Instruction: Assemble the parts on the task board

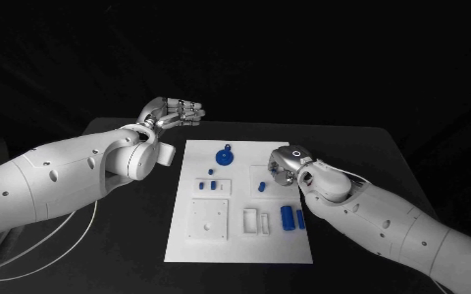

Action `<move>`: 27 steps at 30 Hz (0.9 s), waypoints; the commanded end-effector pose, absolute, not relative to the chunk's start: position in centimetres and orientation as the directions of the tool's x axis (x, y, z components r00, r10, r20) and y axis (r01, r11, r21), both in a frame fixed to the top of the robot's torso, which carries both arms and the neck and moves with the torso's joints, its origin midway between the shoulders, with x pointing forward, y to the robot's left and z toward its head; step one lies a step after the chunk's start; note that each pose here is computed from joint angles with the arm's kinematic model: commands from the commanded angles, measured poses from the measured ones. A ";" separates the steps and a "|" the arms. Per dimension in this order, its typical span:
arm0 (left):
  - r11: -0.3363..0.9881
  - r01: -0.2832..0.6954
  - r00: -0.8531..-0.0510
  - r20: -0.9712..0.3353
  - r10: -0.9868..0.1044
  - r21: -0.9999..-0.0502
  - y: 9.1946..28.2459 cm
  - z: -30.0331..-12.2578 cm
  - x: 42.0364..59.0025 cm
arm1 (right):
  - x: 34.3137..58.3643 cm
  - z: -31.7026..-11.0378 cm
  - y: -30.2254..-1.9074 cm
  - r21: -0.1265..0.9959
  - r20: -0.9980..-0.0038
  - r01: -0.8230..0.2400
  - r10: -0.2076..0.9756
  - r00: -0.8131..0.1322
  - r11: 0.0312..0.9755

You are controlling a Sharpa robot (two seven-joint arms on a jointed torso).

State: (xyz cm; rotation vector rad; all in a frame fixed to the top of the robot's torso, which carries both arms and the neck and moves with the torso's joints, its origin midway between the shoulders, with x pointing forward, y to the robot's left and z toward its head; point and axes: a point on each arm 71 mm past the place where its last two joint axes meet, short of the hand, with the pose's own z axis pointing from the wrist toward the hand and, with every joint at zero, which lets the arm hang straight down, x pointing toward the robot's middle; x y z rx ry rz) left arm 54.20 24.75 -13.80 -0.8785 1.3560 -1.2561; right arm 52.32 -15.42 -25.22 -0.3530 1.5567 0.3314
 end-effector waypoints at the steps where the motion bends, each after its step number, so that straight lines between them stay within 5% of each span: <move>1: 0.169 0.147 -0.202 -0.197 -0.959 -0.975 24.5 -13.6 54.3 | 52.3 -24.6 -15.5 0.011 -0.999 -0.426 0.030 0.040 0.905; 16: 0.176 0.147 -0.189 -0.202 -0.961 -0.973 25.0 -13.6 54.5 | 52.2 -21.7 -16.3 0.209 -0.971 -0.422 0.239 0.019 0.882; 27: 0.182 0.158 -0.174 -0.209 -0.962 -0.971 24.9 -13.6 55.1 | 50.5 -20.6 -13.4 0.332 -0.928 -0.504 0.371 -0.023 0.797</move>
